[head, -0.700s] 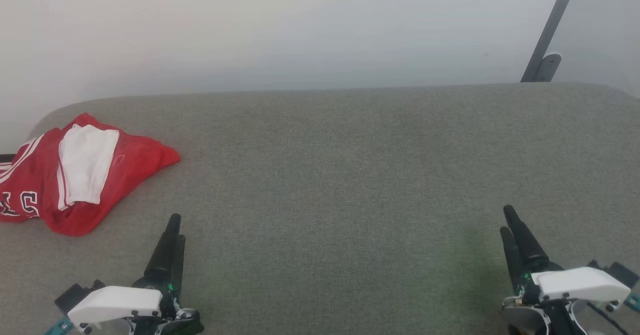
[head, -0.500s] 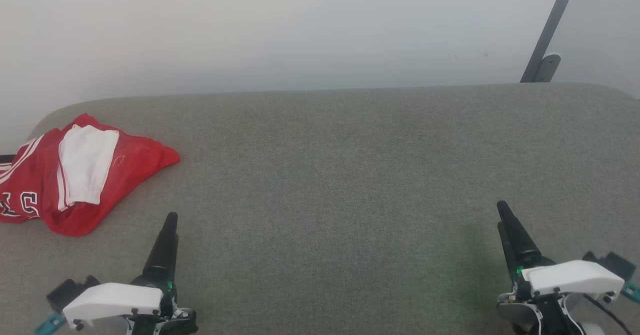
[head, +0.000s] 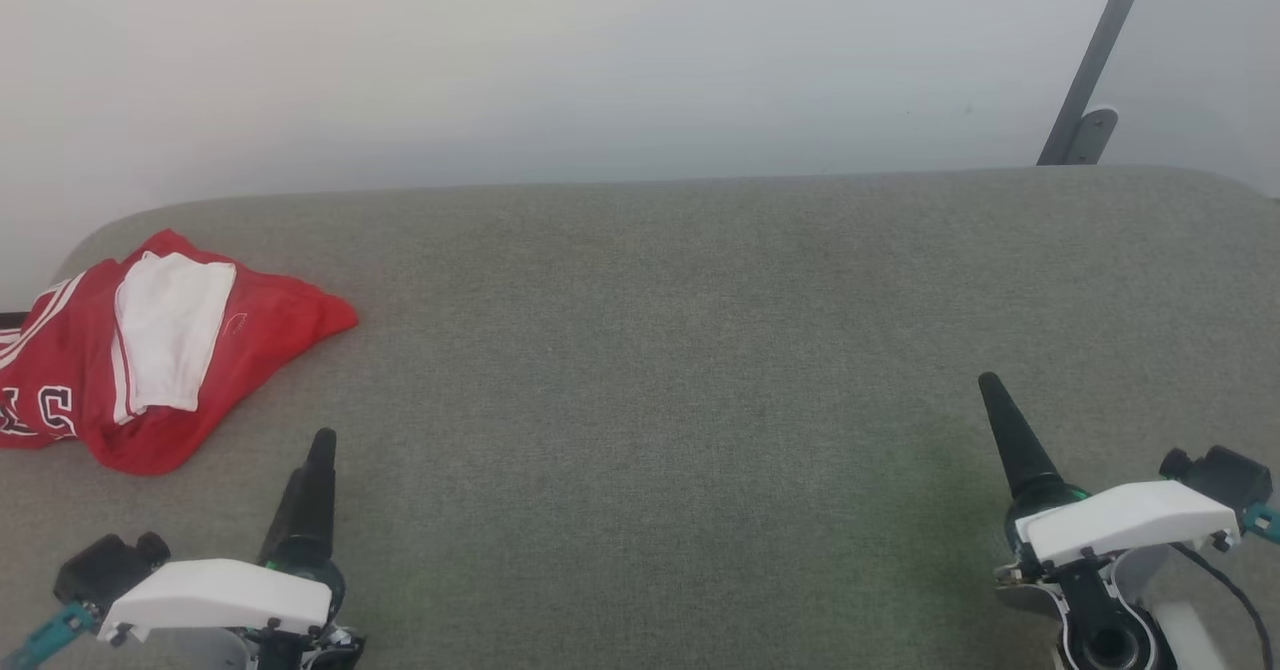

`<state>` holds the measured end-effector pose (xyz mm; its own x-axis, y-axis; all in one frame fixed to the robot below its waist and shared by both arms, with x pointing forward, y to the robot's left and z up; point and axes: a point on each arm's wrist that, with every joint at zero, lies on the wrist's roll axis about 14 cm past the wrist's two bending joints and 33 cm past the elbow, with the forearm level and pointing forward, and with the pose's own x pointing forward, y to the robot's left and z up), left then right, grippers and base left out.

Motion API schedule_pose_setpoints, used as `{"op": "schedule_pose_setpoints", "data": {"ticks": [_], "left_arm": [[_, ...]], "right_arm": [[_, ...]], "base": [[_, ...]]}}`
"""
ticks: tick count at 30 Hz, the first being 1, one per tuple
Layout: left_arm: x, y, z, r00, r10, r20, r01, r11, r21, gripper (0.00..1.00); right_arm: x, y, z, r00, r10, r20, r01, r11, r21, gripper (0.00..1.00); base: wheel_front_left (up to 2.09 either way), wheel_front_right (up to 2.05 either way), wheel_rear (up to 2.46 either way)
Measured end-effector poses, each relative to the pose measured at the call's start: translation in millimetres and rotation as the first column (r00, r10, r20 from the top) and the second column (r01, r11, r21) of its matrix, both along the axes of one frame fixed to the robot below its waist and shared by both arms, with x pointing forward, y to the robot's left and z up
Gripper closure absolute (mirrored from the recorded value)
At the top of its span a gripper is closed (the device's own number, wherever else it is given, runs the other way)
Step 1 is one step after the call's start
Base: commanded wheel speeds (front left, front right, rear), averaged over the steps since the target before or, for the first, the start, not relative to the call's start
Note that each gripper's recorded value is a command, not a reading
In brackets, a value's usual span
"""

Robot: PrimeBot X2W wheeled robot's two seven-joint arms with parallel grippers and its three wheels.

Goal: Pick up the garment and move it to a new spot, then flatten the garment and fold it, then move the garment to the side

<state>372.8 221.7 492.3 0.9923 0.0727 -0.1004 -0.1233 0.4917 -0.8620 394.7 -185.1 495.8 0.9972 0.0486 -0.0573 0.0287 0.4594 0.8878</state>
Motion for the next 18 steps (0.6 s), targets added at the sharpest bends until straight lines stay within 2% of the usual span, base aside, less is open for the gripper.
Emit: {"op": "schedule_pose_setpoints", "data": {"ticks": [8, 18], "left_arm": [[1.1, 5.3, 5.6, 1.000, -0.011, 0.007, 0.010, 0.986, 0.167, 0.00], [0.8, 12.6, 13.7, 1.000, -0.008, 0.028, -0.002, 0.942, 0.337, 0.00]], "right_arm": [[4.0, -2.6, 6.8, 1.000, 0.016, 0.021, -0.012, 0.989, -0.148, 0.00], [4.0, -10.7, 7.9, 0.999, -0.001, 0.035, 0.011, 0.959, -0.284, 0.00]], "base": [[0.00, 0.00, 0.00], [0.00, 0.00, 0.00]]}}
